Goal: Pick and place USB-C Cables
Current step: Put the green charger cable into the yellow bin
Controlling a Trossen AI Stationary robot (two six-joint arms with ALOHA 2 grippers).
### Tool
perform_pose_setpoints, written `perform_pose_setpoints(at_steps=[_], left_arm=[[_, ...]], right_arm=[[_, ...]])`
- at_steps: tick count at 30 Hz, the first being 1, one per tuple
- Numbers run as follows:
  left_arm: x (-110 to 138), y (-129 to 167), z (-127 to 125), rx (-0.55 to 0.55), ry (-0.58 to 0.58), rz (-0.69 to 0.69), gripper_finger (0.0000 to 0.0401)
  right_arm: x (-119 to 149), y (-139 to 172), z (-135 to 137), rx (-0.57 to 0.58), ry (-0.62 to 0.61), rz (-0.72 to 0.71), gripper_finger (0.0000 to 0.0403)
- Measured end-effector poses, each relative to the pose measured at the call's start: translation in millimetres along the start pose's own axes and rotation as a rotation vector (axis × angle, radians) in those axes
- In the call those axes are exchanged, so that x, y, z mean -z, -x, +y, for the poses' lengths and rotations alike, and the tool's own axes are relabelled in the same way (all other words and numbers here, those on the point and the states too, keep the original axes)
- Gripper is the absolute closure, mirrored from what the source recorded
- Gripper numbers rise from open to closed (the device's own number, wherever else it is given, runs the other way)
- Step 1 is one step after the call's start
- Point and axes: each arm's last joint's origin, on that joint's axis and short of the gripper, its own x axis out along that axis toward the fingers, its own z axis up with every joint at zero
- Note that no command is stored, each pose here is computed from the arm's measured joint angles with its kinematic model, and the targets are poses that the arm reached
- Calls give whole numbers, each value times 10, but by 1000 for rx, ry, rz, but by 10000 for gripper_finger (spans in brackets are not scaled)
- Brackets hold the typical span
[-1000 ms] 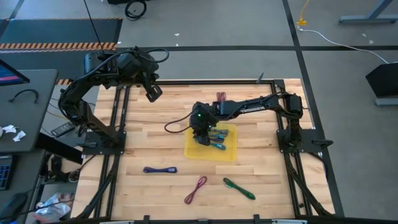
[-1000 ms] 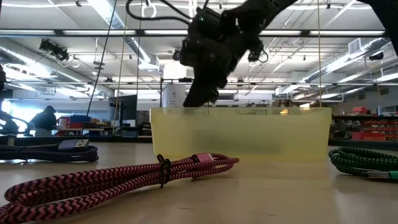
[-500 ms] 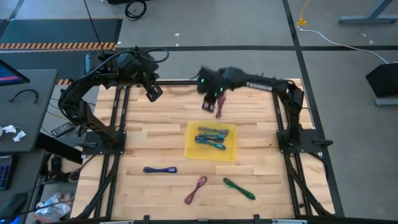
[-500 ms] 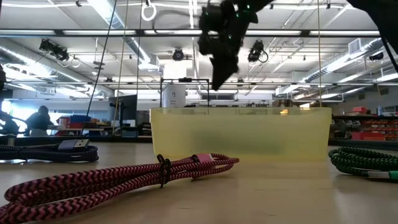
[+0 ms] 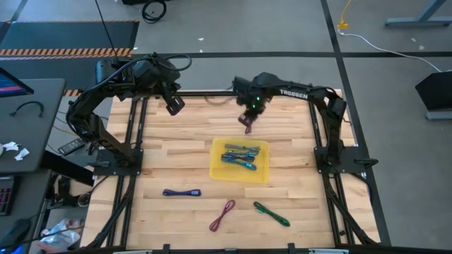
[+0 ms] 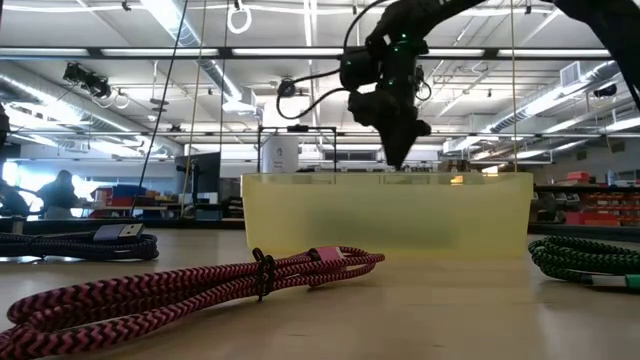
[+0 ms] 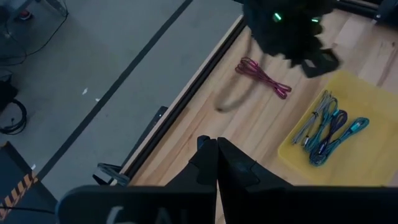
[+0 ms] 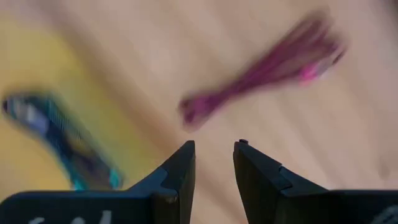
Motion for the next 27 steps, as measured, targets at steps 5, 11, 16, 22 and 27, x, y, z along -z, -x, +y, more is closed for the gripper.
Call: perform_pose_setpoints(at_steps=[5,11,16,22,27], left_arm=[[0,0,0,0,-29,0,396],[0,0,0,0,-38,0,396],[0,0,0,0,-51,0,396],[0,0,0,0,-80,0,396],[0,0,0,0,-79,0,396]], right_arm=[[284,-37,264,47,89,206,288],[543,-29,696,61,156,276,288],[786,-20,1095,58,199,273,288],[1193,89,1521,109,221,206,288],[1631,314,1748,146,161,118,288]])
